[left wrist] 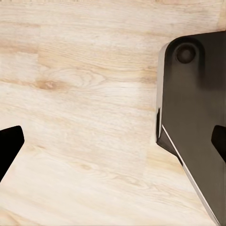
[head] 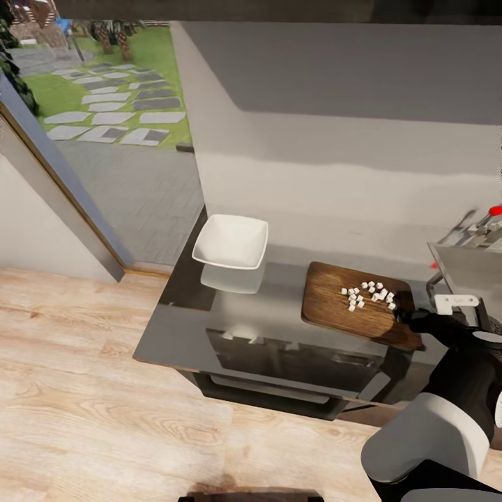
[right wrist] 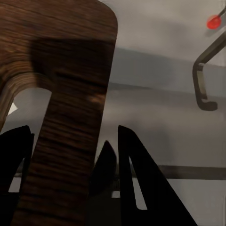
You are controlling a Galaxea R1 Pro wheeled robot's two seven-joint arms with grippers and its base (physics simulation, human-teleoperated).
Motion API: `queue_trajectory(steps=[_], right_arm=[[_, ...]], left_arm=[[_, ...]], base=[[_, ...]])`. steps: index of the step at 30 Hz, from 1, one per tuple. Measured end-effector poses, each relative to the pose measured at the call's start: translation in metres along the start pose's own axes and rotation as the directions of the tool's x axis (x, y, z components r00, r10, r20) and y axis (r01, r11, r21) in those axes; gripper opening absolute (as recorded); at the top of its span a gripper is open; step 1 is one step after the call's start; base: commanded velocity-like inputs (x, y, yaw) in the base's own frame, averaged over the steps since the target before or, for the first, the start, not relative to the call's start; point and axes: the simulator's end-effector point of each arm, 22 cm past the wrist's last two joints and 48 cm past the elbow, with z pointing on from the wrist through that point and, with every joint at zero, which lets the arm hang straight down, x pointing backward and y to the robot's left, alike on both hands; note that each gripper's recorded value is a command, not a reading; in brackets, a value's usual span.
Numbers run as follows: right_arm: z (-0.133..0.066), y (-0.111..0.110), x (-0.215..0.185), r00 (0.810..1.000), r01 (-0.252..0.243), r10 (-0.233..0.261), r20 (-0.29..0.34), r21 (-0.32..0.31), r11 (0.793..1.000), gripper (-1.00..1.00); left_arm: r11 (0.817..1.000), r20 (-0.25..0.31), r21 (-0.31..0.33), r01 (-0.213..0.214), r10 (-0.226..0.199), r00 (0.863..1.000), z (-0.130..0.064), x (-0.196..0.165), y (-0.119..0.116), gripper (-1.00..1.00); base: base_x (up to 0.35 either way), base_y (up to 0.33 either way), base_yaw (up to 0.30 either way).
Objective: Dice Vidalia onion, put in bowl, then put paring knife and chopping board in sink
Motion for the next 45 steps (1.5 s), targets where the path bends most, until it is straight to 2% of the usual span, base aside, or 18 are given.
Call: queue_trajectory(steps=[7,45], right_arm=[[-0.0015,-0.0022,0.0009,1.000,0.025,-0.025,-0.011,0.008,1.000,-1.00],[-0.0055,-0.0024,-0.0056,1.000,0.019,-0.019,0.003,0.005,1.000,-1.00]], left_arm=[[1.000,0.010,0.000,0.003,-0.003,1.000,0.0017,-0.0029,-0.0004,1.00],[1.000,0.020,0.000,0.005,-0.005,1.000,0.0034,-0.0054,-0.0008,1.00]], base=[[0.000,0.000,0.000],[0.000,-0.019,0.000]])
